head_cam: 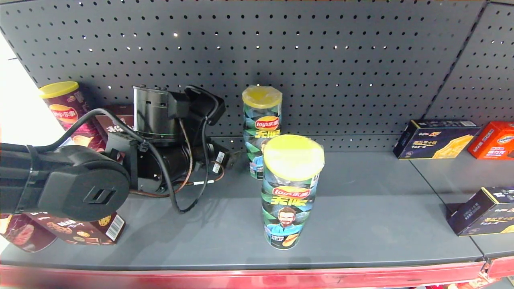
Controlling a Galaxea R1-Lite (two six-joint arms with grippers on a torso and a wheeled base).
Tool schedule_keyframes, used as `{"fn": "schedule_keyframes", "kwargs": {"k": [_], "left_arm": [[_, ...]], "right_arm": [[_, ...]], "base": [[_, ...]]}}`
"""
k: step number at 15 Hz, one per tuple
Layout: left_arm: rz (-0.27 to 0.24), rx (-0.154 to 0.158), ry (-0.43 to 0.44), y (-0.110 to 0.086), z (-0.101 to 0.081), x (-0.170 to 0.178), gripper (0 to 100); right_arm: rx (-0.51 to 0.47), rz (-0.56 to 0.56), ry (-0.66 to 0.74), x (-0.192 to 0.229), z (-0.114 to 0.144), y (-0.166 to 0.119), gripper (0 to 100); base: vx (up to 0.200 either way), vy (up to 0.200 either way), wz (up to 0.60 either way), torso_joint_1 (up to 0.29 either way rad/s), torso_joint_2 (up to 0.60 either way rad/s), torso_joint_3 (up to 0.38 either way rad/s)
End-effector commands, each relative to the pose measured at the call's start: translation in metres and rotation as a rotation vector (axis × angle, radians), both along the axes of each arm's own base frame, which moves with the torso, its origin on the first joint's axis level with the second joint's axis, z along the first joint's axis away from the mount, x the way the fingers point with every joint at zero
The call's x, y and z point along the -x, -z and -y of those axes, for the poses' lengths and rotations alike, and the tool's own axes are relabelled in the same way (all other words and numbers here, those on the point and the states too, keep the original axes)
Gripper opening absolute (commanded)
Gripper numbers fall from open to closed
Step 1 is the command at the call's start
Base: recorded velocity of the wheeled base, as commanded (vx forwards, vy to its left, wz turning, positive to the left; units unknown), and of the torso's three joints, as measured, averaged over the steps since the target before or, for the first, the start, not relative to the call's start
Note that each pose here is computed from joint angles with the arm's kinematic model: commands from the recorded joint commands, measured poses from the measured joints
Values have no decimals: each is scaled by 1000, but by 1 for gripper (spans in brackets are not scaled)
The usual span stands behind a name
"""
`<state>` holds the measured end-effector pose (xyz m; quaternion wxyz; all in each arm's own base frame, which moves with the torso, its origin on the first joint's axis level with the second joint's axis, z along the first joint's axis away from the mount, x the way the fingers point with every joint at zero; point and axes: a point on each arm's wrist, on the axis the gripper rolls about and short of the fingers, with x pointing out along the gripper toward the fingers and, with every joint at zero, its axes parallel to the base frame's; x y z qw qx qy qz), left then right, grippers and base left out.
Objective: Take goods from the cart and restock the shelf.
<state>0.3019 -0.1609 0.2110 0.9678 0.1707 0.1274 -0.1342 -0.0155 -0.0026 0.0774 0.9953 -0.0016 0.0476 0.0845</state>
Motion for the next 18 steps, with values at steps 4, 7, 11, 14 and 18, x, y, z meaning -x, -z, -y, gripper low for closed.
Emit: {"fn": "schedule_keyframes", "kwargs": {"k": [4, 7, 11, 14, 18], "left_arm": [[-12, -3, -5, 9, 9, -20, 100], [-3, 3, 2, 7, 13, -22, 100], [-2, 6, 11, 6, 17, -23, 100], [-3, 5, 17, 7, 20, -23, 100], [-1, 7, 23, 7, 23, -24, 100]], "right_arm": [[0, -2, -1, 0, 0, 0, 100], [0, -2, -1, 0, 0, 0, 100], [0, -2, -1, 0, 0, 0, 100], [0, -2, -1, 0, 0, 0, 100], [0, -2, -1, 0, 0, 0, 100]], "base": [[0, 0, 0, 0, 0, 0], [0, 0, 0, 0, 0, 0], [0, 0, 0, 0, 0, 0], [0, 0, 0, 0, 0, 0], [0, 0, 0, 0, 0, 0]]}}
